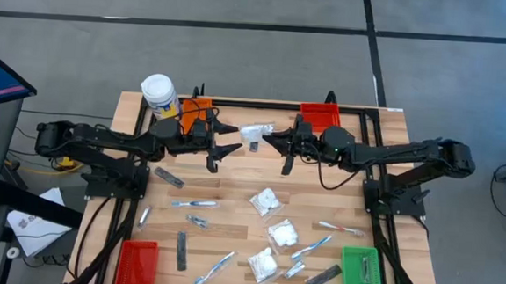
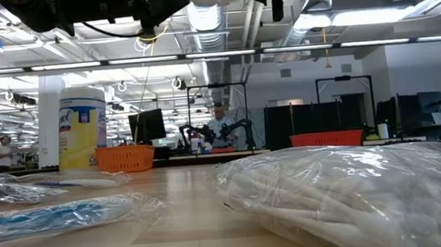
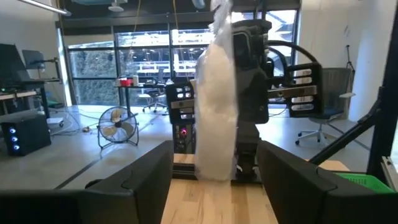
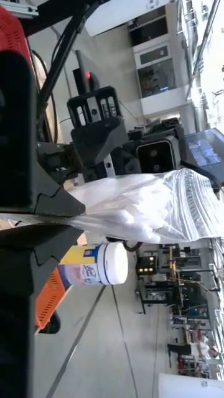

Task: Pick & Place Travel size toiletries
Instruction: Put the cotton pack into the top red bin

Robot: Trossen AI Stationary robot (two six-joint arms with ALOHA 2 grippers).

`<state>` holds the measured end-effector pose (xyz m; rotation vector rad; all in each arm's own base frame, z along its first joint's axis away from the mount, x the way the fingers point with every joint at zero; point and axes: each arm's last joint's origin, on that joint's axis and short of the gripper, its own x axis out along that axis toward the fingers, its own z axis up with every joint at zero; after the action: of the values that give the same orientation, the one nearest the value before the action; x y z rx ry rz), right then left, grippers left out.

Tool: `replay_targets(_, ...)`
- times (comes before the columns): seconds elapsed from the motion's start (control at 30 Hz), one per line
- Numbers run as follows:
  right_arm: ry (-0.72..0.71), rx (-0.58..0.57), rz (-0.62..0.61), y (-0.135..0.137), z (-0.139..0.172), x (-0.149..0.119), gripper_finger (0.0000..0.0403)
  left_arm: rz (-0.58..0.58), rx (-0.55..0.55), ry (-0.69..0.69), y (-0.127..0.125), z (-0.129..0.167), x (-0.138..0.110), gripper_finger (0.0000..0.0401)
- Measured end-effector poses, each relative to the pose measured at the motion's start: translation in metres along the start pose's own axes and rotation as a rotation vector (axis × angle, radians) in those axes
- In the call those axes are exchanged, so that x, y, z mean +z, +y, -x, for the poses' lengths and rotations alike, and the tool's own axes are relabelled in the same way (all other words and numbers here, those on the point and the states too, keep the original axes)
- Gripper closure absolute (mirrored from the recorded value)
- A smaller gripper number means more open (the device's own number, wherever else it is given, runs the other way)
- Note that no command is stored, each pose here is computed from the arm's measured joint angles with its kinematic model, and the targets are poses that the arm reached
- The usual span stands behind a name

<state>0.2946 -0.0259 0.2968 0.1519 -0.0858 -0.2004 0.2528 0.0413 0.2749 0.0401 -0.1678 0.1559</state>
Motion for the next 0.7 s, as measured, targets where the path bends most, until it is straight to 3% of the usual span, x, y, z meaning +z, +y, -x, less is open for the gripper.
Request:
replay_targets(0.57,-0.033,0.009,-0.021,0.0016,0.0001,0.0030,0.0396,0.004,-0.024,-0.008,-0.0007,0.0000,0.0007,0.0201)
replay_targets(0.7,-0.011,0.004,-0.021,0.0005,-0.0055,-0.0064,0.0396,0.006,-0.023,-0.009,-0.0007,0.0000,0.0008,0.0199)
